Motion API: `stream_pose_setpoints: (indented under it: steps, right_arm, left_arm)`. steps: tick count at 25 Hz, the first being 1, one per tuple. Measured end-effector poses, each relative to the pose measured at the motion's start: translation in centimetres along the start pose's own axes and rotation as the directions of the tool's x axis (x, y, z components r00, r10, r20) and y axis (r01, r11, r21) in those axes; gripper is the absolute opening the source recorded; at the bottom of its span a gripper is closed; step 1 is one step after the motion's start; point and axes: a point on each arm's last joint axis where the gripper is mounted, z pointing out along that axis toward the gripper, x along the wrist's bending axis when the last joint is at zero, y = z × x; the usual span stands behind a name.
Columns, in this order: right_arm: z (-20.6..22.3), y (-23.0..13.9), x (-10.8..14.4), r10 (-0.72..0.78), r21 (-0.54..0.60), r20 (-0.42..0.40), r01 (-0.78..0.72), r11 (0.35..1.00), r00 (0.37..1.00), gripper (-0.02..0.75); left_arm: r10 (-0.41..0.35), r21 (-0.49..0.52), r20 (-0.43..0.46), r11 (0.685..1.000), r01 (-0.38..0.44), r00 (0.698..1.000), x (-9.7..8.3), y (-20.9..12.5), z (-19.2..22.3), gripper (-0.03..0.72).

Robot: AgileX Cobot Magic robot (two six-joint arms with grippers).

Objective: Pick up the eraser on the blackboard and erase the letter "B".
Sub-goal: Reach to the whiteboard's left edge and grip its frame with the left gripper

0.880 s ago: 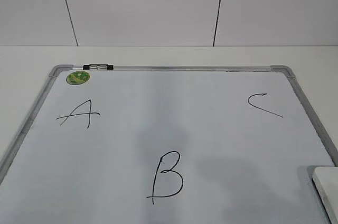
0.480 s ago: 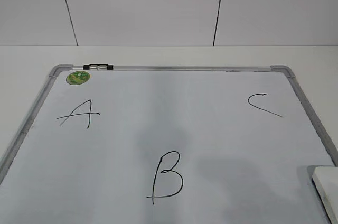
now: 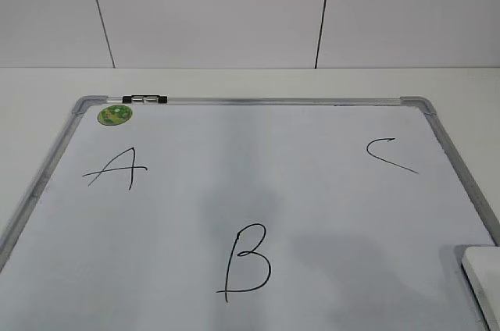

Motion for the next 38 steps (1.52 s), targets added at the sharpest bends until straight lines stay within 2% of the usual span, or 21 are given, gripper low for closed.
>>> stream_pose_setpoints:
  steps: [4, 9, 14, 17, 21, 27, 30, 33, 38]
  right_arm:
    - [-0.4, 0.2, 0.4, 0.033, 0.032, -0.042, -0.032, 0.999, 0.999, 0.584]
    - [0.1, 1.2, 0.7, 0.062, 0.176, -0.069, -0.049, 0.983, 0.996, 0.584]
    - [0.9, 3.6, 0.7, 0.115, 0.268, -0.054, -0.097, 0.959, 0.992, 0.584]
    - [1.9, 4.8, 0.7, 0.151, 0.330, -0.036, -0.131, 0.935, 0.988, 0.584]
    - [3.8, 5.6, 0.9, 0.189, 0.434, -0.012, -0.165, 0.885, 0.982, 0.584]
    - [6.1, 6.2, 1.2, 0.206, 0.545, -0.002, -0.172, 0.820, 0.978, 0.584]
    - [6.9, 6.3, 1.2, 0.206, 0.581, 0.007, -0.172, 0.796, 0.979, 0.584]
    - [7.6, 6.3, 1.2, 0.204, 0.608, 0.014, -0.170, 0.775, 0.979, 0.584]
    - [8.3, 6.4, 1.2, 0.202, 0.636, 0.021, -0.169, 0.753, 0.979, 0.584]
  left_arm:
    - [-0.005, 0.000, 0.010, 1.000, 0.005, 1.000, -0.1, 0.0, 0.0, 0.236]
    - [-0.007, 0.027, 0.011, 1.000, 0.007, 1.000, -0.1, 0.2, 0.4, 0.238]
    - [-0.014, 0.169, 0.009, 0.986, 0.012, 1.000, -0.1, 2.0, 1.7, 0.239]
    - [-0.041, 0.269, 0.000, 0.962, 0.040, 0.999, 0.0, 3.5, 3.1, 0.239]
    - [-0.069, 0.433, -0.017, 0.899, 0.069, 0.997, 0.1, 4.4, 6.1, 0.239]
    - [-0.124, 0.657, -0.024, 0.746, 0.109, 0.992, -0.1, 4.4, 11.0, 0.239]
    - [-0.128, 0.722, -0.036, 0.683, 0.114, 0.991, -0.1, 4.5, 13.0, 0.239]
    - [-0.131, 0.741, -0.044, 0.661, 0.120, 0.990, 0.0, 5.6, 15.1, 0.239]
    - [-0.111, 0.732, -0.052, 0.672, 0.114, 0.992, 0.3, 8.3, 18.6, 0.239]
